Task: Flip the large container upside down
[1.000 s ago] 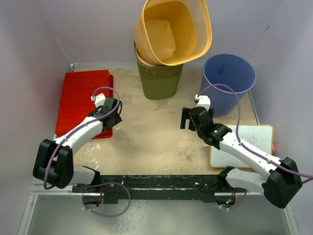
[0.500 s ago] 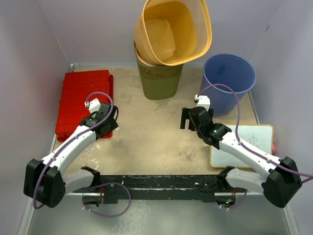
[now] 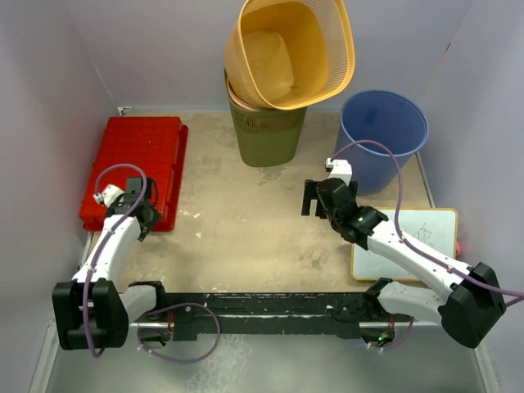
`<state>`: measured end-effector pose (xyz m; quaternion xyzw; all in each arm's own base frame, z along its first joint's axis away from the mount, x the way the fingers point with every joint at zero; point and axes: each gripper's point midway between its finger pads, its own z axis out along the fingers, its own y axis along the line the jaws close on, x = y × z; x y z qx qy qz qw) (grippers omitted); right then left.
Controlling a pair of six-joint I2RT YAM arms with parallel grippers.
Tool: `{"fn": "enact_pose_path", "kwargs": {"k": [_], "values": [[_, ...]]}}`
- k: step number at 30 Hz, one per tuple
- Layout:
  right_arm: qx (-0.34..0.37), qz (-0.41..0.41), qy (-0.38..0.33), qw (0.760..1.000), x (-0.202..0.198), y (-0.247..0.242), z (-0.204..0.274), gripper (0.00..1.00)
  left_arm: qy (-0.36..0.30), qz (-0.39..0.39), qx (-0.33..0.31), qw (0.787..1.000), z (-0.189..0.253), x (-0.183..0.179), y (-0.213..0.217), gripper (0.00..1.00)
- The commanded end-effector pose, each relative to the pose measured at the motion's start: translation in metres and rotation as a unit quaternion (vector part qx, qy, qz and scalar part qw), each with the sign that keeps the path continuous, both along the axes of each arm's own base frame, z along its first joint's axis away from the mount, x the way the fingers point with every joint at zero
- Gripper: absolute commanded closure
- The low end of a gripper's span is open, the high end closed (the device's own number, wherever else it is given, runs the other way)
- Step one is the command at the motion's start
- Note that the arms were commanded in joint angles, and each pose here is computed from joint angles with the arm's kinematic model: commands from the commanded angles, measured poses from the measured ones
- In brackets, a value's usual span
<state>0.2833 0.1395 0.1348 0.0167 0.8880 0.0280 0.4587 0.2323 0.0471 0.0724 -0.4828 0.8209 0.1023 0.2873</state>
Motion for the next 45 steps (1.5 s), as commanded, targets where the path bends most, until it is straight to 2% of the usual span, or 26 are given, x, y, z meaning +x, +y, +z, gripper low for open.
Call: {"fn": "enact_pose_path", "kwargs": {"k": [1, 8, 12, 20, 24, 28, 37, 41, 45], "values": [[0.015, -0.007, -0.033, 0.999, 0.005, -0.001, 0.025, 0.00, -0.050, -0.004, -0.024, 0.998, 0.011, 0.021, 0.013, 0.53], [0.016, -0.010, -0.039, 0.999, 0.004, -0.003, 0.028, 0.00, -0.058, 0.002, -0.023, 0.998, 0.010, 0.042, 0.033, 0.54], [0.013, -0.011, -0.039, 0.999, 0.004, -0.005, 0.027, 0.00, -0.083, -0.065, -0.048, 0.993, 0.023, 0.068, 0.018, 0.55], [0.021, -0.007, -0.031, 0.999, 0.008, 0.003, 0.021, 0.00, -0.115, -0.169, -0.032, 0.978, 0.067, 0.085, -0.016, 0.53], [0.013, -0.011, -0.036, 0.999, 0.011, 0.001, 0.025, 0.00, -0.154, -0.222, 0.001, 0.963, 0.124, 0.094, -0.049, 0.51], [0.001, -0.017, -0.048, 0.999, 0.013, -0.004, 0.032, 0.00, -0.230, -0.273, 0.012, 0.934, 0.195, 0.105, -0.083, 0.48], [0.005, -0.020, -0.060, 0.998, 0.013, -0.006, 0.047, 0.00, -0.392, -0.390, 0.022, 0.833, 0.358, 0.125, -0.200, 0.41], [0.006, -0.026, -0.061, 0.998, 0.010, -0.010, 0.048, 0.00, -0.429, -0.416, 0.037, 0.801, 0.402, 0.122, -0.246, 0.38], [0.004, -0.034, -0.062, 0.997, 0.008, -0.015, 0.050, 0.00, -0.458, -0.417, 0.060, 0.783, 0.430, 0.114, -0.279, 0.37]]}}
